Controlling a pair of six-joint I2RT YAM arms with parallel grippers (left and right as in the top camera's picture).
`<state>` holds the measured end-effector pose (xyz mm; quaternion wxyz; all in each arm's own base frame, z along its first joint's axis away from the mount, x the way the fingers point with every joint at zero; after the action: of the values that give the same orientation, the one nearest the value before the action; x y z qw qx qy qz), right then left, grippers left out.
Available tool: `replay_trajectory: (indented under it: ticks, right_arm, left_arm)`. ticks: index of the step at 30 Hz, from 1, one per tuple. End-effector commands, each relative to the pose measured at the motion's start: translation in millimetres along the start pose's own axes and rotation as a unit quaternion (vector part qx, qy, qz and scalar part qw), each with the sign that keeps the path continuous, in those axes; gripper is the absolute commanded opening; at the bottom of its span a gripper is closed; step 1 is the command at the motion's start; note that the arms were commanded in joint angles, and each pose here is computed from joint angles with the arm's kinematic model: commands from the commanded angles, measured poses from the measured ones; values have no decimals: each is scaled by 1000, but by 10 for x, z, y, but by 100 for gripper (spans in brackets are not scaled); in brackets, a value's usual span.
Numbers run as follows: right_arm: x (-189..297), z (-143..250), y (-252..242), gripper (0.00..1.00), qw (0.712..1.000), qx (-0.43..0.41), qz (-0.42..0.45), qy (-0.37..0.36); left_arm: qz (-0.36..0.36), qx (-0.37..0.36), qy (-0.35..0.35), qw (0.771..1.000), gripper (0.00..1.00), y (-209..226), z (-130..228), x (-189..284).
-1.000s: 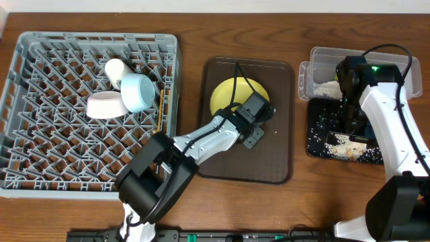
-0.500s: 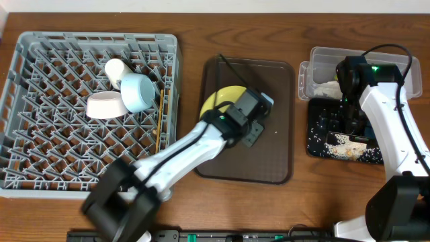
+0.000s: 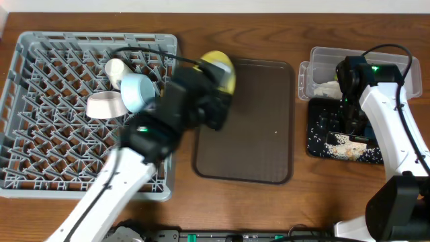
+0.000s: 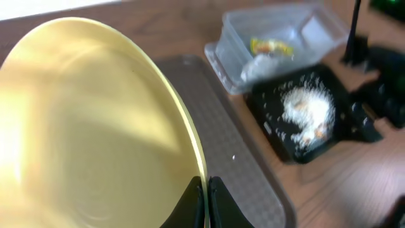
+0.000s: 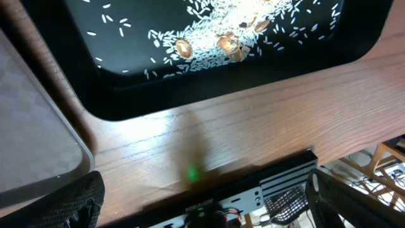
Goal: Sort waste into correct bins and load items into the dishwasher
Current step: 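Carry the yellow plate left and stand it upright in the rack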
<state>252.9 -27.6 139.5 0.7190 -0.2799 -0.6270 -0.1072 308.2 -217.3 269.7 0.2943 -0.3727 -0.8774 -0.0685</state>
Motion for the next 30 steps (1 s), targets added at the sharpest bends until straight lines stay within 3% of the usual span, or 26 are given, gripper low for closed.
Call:
replay_trajectory:
  ticks: [1, 15, 26, 28, 30]
  right_arm:
    - [-2, -22, -32, 99, 1000, -10, 2, -1]
    - [-2, -24, -31, 99, 1000, -10, 2, -1]
    - [-2, -23, -32, 99, 1000, -10, 2, -1]
    - [-2, -23, -32, 99, 1000, -10, 2, -1]
    - [-2, -22, -32, 99, 1000, -10, 2, -1]
  left_arm:
    - [59, 43, -29, 997, 6, 92, -58, 213]
    - [206, 208, -97, 951, 6, 960, 100, 600]
    - [198, 319, -75, 924, 6, 1626, 624, 308]
    - [197, 327, -72, 921, 13, 1667, 672, 275]
    - [191, 328, -70, 922, 29, 1694, 697, 256]
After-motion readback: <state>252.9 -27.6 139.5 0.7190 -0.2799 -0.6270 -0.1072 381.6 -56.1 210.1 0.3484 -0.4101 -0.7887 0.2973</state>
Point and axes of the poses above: each gripper's point midway between its finger pads, its own x axis back along the fingers, its own y axis along the line the jaws close on, z = x × y, the point moved 1 cm from there along x, back along the fingers, and after that the axes turned 15 degrees about -x, right-handed, at the moved point
